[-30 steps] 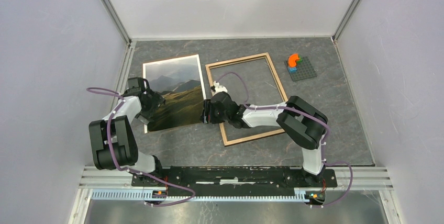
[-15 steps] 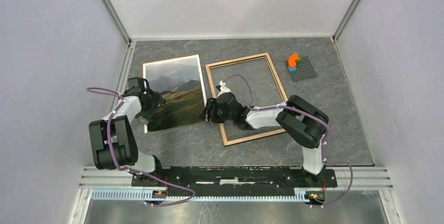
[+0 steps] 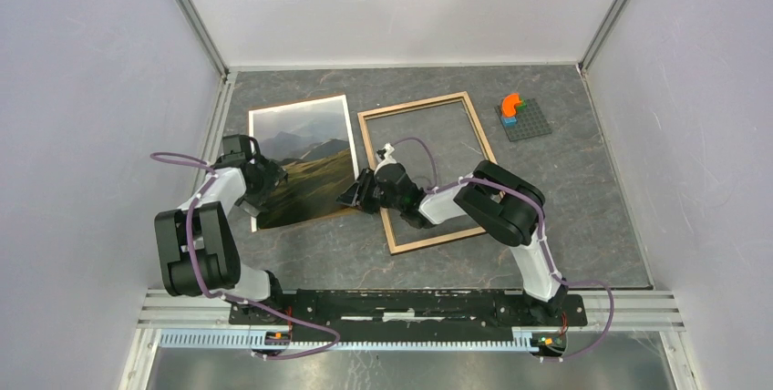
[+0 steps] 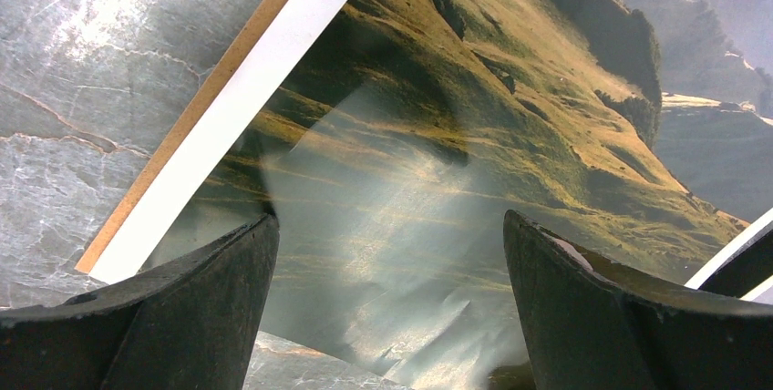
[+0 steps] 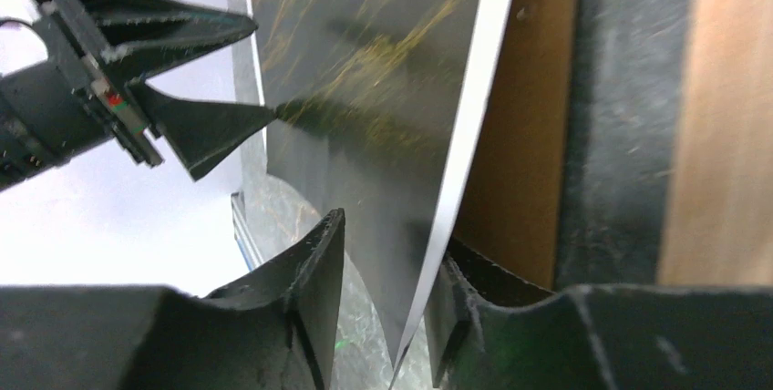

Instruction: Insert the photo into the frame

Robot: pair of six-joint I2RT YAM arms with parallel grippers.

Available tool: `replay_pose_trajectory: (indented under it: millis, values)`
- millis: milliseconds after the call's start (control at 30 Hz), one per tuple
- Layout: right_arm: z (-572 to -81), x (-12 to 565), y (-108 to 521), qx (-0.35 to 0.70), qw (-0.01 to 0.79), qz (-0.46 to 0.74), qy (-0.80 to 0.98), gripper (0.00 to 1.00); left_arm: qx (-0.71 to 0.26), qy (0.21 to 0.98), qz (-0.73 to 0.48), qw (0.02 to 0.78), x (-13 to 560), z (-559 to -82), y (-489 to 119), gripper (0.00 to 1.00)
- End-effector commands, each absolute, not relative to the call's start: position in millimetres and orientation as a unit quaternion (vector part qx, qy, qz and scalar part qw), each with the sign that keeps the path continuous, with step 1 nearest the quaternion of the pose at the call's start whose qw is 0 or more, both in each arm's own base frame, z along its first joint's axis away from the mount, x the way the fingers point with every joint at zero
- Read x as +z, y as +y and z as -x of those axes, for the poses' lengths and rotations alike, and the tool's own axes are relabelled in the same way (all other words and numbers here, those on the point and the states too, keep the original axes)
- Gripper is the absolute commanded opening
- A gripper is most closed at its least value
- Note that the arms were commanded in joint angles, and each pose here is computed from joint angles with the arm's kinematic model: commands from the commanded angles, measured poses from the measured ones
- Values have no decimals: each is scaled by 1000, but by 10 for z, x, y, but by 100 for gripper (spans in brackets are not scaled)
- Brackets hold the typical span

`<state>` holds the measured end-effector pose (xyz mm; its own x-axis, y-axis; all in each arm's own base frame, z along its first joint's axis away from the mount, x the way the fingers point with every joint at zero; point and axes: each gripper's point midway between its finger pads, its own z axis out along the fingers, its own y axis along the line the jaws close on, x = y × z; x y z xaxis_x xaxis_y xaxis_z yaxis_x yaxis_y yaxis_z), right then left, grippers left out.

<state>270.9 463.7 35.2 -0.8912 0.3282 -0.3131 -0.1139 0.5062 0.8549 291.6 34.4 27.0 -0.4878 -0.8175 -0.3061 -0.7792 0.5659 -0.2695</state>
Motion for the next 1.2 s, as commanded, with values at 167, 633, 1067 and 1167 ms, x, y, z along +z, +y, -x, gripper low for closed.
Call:
replay_pose_trajectory:
  millis: [167, 633, 1067, 1167]
  values:
    - [-3251, 605, 4552, 473, 305, -82, 823, 17, -17, 879, 393, 270, 592, -2939, 321, 100]
    - [-3624, 2572, 2555, 171, 522, 179, 816, 0, -126, 820, 143, 540, 2263, -2951, -435, 100]
    - [-2918, 2837, 1808, -202, 429, 327, 817, 0, -156, 825, 107, 533, 2243, -2882, -593, 99]
    - [-2692, 2275, 2022, -216, 380, 342, 832, 0, -83, 831, 171, 523, 2139, -2851, -275, 100]
